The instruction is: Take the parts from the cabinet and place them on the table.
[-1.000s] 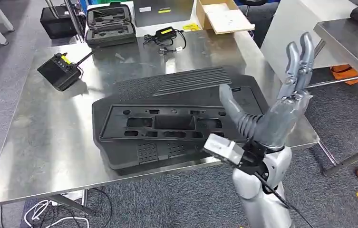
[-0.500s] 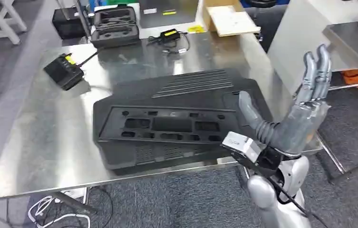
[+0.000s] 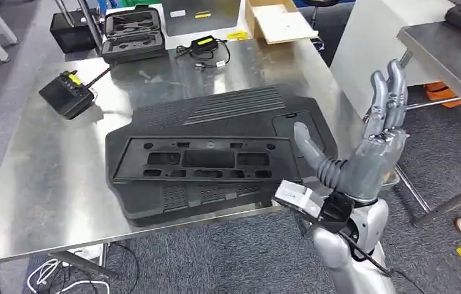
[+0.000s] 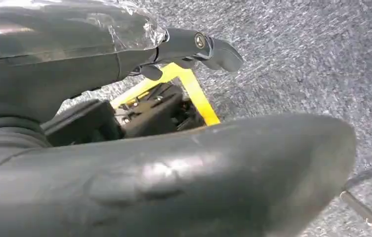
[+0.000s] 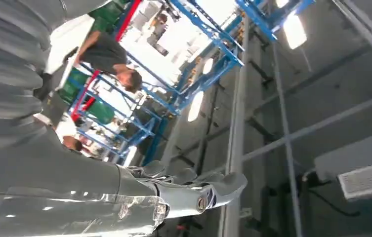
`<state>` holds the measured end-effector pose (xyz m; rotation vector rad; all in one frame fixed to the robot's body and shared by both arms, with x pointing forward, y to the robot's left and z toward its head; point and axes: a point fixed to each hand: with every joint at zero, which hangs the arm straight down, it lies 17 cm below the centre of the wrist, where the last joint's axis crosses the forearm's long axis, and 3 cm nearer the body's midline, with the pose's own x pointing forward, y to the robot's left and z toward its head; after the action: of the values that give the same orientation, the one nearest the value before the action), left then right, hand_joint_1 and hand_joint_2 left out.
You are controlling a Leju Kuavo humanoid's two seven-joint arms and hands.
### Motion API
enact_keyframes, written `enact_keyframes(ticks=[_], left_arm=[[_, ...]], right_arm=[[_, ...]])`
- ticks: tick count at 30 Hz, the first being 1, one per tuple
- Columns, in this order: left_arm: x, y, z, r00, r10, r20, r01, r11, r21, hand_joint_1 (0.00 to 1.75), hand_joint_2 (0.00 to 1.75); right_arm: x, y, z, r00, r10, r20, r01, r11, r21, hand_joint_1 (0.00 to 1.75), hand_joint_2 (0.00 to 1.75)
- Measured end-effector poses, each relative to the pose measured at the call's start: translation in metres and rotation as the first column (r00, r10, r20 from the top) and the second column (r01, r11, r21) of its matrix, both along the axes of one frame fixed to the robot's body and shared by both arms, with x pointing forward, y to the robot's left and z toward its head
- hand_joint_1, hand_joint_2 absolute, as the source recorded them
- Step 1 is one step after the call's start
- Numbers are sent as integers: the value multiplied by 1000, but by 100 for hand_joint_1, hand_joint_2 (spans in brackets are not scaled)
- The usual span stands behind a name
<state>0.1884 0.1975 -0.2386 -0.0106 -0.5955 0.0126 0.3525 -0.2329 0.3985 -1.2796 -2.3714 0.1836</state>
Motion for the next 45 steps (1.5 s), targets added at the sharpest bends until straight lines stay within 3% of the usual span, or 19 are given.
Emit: enact_keyframes(ticks=[17, 45], left_arm=[[-2, -1, 0, 1000, 10, 0, -10, 1000, -5, 0, 0], [-6, -1, -1, 1000, 16, 3, -16, 1000, -3, 0, 0]], right_arm=[[-13, -48, -11, 997, -73, 12, 72, 996, 58, 0, 175], [-23, -80, -25, 991, -132, 1, 130, 979, 159, 0, 175]])
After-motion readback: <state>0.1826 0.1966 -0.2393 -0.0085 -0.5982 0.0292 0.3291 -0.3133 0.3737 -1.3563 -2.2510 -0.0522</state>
